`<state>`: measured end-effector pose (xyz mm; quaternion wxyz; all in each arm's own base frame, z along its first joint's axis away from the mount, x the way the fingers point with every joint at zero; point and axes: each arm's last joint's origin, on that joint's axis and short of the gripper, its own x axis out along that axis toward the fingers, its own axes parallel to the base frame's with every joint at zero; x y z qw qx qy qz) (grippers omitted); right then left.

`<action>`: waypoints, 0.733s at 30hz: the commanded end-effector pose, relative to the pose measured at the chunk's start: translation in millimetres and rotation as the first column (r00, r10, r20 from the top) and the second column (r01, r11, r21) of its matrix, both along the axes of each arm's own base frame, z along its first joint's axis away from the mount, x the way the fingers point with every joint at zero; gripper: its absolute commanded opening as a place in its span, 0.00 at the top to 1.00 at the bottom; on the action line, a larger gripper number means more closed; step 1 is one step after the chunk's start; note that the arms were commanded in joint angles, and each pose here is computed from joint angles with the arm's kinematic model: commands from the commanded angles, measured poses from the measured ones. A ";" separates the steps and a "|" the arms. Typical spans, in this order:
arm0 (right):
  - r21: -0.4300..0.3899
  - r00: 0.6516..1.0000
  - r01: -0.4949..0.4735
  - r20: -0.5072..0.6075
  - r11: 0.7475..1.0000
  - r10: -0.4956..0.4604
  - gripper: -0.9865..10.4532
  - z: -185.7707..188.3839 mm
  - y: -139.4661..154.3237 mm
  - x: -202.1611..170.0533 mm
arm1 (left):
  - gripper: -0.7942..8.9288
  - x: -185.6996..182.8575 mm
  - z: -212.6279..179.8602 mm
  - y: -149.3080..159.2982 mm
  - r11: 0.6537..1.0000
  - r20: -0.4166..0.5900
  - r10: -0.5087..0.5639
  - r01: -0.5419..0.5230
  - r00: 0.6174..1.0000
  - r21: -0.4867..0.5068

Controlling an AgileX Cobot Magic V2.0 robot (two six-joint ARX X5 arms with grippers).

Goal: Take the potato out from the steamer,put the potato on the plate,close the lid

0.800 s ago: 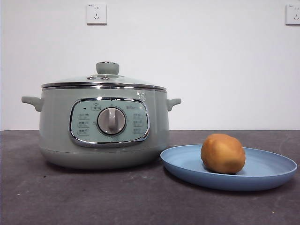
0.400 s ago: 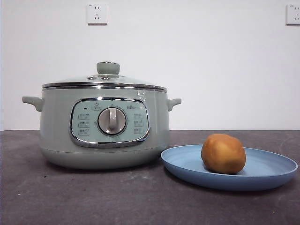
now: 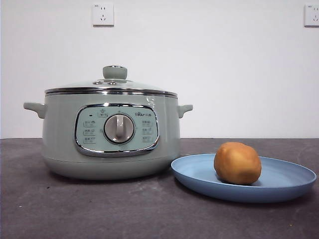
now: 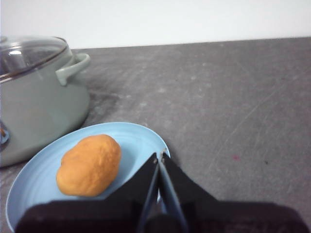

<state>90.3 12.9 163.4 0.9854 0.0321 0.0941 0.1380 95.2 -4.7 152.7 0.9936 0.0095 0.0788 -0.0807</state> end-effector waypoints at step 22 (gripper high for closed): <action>0.036 0.999 0.014 -0.048 0.999 -0.013 0.91 -12.0 -0.1 2.1 | 0.92 0.6 -4.8 0.2 1.000 -0.013 0.004 -0.004 1.000 -0.010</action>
